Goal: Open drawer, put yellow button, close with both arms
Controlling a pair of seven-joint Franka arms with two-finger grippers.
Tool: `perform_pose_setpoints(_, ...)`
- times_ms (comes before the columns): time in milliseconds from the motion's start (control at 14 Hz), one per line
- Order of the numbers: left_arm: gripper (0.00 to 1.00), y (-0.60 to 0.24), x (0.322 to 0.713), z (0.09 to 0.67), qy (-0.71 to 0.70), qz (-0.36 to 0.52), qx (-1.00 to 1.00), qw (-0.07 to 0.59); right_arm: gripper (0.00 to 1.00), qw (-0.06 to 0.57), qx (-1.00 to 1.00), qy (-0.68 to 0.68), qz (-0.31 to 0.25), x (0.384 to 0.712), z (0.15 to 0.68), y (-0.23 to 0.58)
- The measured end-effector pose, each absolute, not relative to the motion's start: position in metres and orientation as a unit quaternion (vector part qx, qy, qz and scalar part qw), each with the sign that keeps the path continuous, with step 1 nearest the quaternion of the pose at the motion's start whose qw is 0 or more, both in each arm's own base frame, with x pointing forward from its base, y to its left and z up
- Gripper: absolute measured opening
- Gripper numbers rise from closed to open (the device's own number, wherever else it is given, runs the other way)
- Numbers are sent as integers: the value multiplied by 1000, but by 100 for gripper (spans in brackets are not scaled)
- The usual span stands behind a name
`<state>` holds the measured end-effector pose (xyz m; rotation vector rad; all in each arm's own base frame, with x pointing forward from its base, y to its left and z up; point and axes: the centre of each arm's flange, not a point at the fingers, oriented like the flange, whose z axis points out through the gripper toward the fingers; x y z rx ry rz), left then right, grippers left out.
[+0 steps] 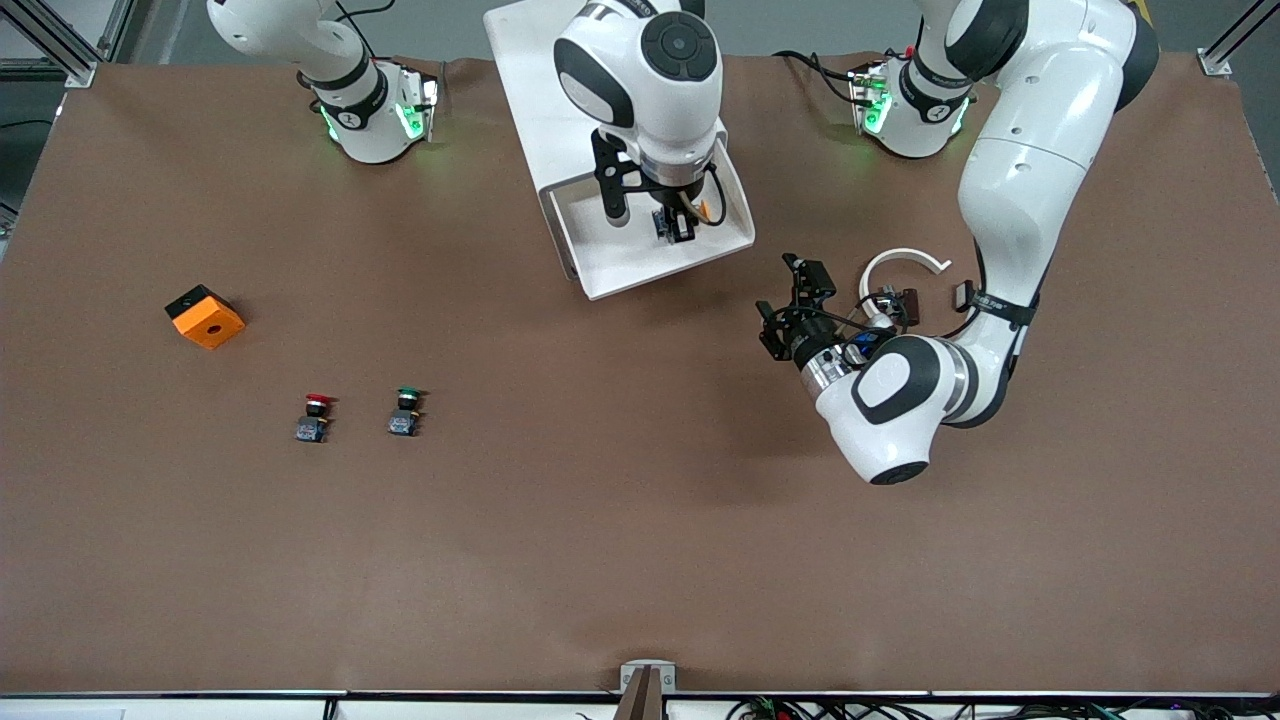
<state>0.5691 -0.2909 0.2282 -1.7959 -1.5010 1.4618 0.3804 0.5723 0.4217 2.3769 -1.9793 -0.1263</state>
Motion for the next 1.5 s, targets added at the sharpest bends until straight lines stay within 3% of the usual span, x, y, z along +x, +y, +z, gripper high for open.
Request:
perform_pose_setpoints(641, 100, -312, 570, 211, -421, 385, -821, 35, 41, 28, 766, -641, -38, 367, 417, 582)
perform_pose_setpoints(997, 100, -297, 582, 233, -326, 274, -904, -19, 41, 38, 760, -648, -34, 368, 404, 583)
perform_pose_setpoints(1068, 100, -294, 585, 238, -308, 253, -917, -23, 46, 38, 760, -648, -34, 369, 404, 583)
perform_pose_setpoints(1282, 100, -284, 595, 257, -279, 184, -942, -14, 76, 36, 762, -646, -34, 369, 405, 583)
perform_pose_setpoints(1496, 100, -266, 601, 279, -286, 143, -947, -28, 100, 19, 777, -628, -35, 378, 421, 583)
